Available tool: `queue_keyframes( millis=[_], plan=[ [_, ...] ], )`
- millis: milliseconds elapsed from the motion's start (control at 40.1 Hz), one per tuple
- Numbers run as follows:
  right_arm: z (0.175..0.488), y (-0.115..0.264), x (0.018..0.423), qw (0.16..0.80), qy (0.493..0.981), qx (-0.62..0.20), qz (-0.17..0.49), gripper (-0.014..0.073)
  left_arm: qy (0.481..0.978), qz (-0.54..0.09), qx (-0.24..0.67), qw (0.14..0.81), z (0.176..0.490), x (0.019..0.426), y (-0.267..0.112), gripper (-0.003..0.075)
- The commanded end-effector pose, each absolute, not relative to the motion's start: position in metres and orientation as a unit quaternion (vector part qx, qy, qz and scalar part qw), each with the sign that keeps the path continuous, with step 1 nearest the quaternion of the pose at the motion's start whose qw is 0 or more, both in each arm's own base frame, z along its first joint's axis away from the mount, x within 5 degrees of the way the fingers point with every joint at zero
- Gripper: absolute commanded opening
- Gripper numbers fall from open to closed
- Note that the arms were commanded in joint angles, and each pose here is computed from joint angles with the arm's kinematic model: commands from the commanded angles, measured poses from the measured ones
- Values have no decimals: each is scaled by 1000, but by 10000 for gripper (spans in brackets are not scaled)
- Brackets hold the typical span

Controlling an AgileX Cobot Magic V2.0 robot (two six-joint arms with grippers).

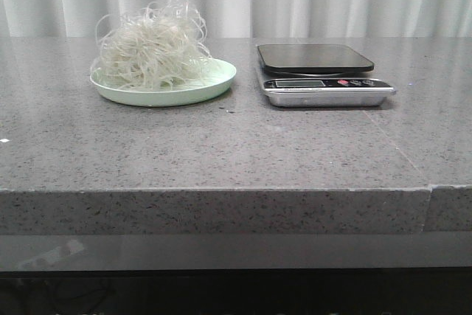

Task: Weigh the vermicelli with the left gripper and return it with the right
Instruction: 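Close the left gripper on the white vermicelli pile and lift it, then carry the vermicelli with the left gripper onto the scale pan and release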

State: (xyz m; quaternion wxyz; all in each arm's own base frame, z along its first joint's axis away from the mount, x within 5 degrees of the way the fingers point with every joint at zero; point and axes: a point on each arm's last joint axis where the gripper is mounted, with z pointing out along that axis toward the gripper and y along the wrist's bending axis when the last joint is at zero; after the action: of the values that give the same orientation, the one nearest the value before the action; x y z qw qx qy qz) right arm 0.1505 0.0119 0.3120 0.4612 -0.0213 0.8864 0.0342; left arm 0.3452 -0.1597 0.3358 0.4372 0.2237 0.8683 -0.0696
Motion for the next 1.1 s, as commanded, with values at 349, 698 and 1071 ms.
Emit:
queue_keyframes(
  millis=[349,698,1071],
  plan=[
    [329,12,155,506,861,-22,36,587,876,-32,244,416,331,406,-187,609],
    [329,12,155,506,861,-22,36,587,879,2,259,399,323,412,-185,474],
    [329,12,155,506,861,-22,36,587,885,23,265,381,323,410,-181,383]
  ],
)
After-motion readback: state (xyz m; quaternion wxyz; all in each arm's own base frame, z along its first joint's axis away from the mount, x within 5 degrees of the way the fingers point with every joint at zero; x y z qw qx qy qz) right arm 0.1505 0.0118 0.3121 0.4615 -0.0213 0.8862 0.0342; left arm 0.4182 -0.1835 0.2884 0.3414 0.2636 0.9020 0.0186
